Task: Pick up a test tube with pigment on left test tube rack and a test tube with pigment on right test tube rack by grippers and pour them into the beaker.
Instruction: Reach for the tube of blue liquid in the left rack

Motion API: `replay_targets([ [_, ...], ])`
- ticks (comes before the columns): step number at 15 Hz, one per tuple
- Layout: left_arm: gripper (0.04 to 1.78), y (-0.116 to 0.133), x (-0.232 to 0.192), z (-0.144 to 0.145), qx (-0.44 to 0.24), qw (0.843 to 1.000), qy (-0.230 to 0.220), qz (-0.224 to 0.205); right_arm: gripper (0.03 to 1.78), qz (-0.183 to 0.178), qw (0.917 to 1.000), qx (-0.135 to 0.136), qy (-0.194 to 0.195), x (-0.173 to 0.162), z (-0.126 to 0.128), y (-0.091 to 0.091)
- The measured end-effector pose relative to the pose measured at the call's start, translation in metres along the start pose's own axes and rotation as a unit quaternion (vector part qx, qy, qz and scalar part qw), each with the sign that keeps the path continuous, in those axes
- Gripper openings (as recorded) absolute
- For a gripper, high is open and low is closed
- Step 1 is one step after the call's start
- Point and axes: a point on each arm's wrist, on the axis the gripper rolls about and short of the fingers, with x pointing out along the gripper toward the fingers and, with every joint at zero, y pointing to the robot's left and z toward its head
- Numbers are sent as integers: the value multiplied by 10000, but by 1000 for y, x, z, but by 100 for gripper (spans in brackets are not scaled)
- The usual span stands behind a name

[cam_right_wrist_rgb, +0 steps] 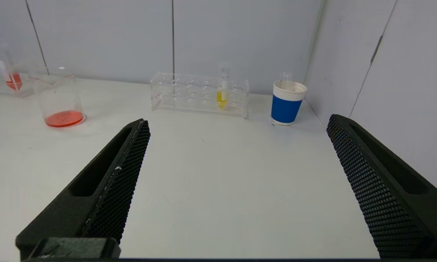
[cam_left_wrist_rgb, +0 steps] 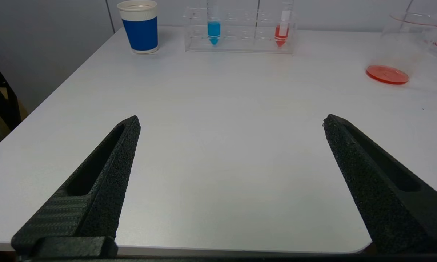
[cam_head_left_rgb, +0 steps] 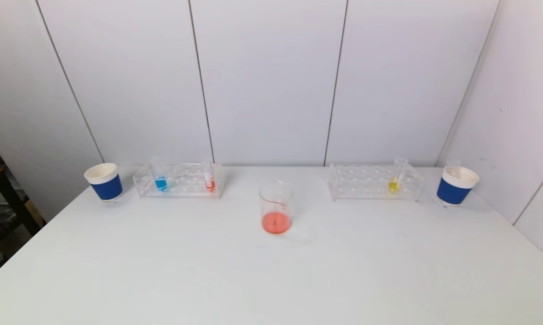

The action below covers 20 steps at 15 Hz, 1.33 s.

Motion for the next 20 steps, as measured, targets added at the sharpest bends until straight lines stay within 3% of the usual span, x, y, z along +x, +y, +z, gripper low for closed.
replay_targets([
  [6, 176, 0, 0, 0, 1, 10000, 0, 0, 177, -2, 9997, -175, 163, 11, -31, 2],
  [11, 176, 0, 0, 0, 1, 10000, 0, 2, 177, 63, 9973, -211, 701, 11, -47, 3],
  [20, 176, 0, 0, 0, 1, 10000, 0, 0, 177, 46, 9973, -113, 720, 11, -47, 3],
])
